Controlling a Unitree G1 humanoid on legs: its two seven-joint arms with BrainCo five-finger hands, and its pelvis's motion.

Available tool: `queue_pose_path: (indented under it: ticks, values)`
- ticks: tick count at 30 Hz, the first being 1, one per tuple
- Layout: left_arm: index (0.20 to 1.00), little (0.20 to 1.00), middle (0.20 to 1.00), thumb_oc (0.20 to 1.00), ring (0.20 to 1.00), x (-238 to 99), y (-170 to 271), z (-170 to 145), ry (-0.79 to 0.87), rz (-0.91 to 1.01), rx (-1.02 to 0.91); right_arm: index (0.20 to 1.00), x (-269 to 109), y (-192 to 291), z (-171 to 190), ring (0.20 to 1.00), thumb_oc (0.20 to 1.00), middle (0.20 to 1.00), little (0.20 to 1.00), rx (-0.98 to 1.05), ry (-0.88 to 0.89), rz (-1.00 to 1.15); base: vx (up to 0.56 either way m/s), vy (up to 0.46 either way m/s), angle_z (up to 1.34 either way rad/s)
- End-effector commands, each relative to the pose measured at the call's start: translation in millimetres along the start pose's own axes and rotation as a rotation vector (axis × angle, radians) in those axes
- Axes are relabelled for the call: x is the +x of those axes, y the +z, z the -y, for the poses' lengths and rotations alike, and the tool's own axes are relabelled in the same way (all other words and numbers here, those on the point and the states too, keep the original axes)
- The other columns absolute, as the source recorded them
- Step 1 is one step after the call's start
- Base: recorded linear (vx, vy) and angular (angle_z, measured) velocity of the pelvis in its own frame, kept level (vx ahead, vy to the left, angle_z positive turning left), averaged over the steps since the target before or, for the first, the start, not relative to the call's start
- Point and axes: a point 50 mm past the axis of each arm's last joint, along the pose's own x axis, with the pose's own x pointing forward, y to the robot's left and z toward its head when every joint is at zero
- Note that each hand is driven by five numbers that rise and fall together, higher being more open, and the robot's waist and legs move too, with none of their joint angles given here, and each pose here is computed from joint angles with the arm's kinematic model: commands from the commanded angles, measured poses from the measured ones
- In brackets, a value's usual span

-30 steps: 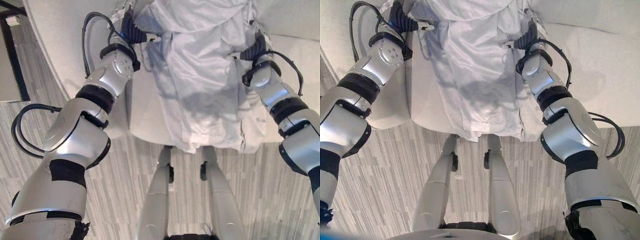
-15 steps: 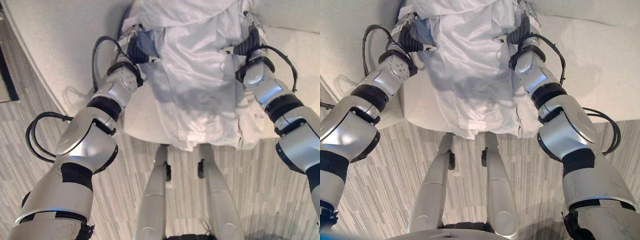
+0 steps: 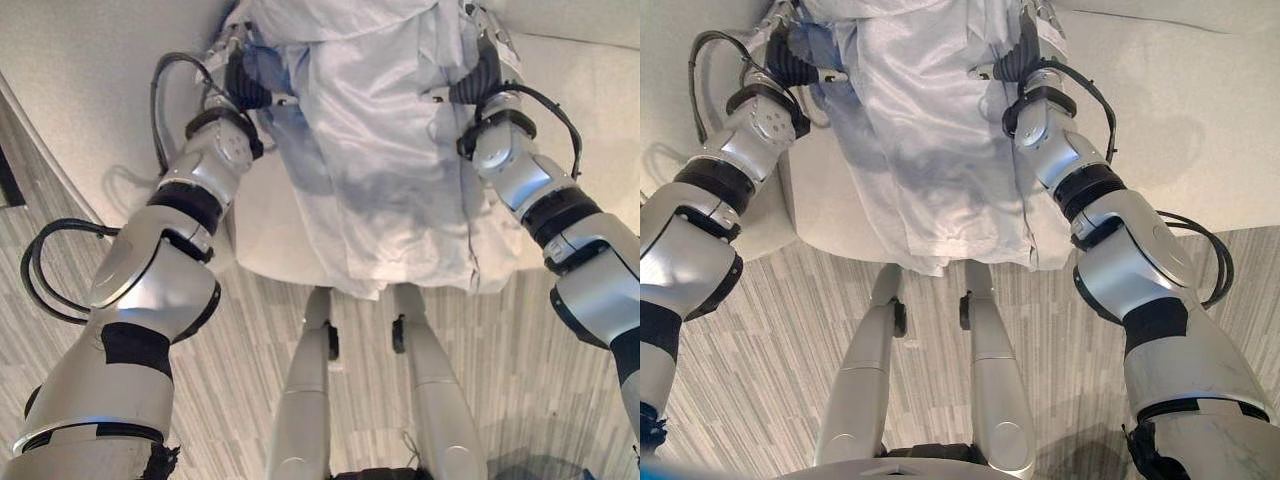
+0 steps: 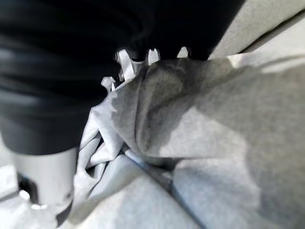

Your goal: Hang the clothes on the sofa on the clothes rack.

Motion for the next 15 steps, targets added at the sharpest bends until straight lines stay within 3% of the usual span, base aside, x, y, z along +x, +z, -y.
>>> queue_pose_path:
  ticks: [1,15]
  values:
    - [1.0,1.0,1.0,1.0,1.0,18.8,3.6,-61.2,0.22,0.011,0.057,1.0,2.9,38.8,-3.8,1.0,1.0,1.0,1.0,0.069,-0.015,0.152,0.0,0.0,0.0]
    - [1.0,1.0,1.0,1.0,1.0,25.8,23.2,-73.4,0.231,0.078,0.209,1.0,-3.2,53.1,-7.9,1.0,1.0,1.0,1.0,0.115,-0.021,0.22,0.0,0.002,0.0]
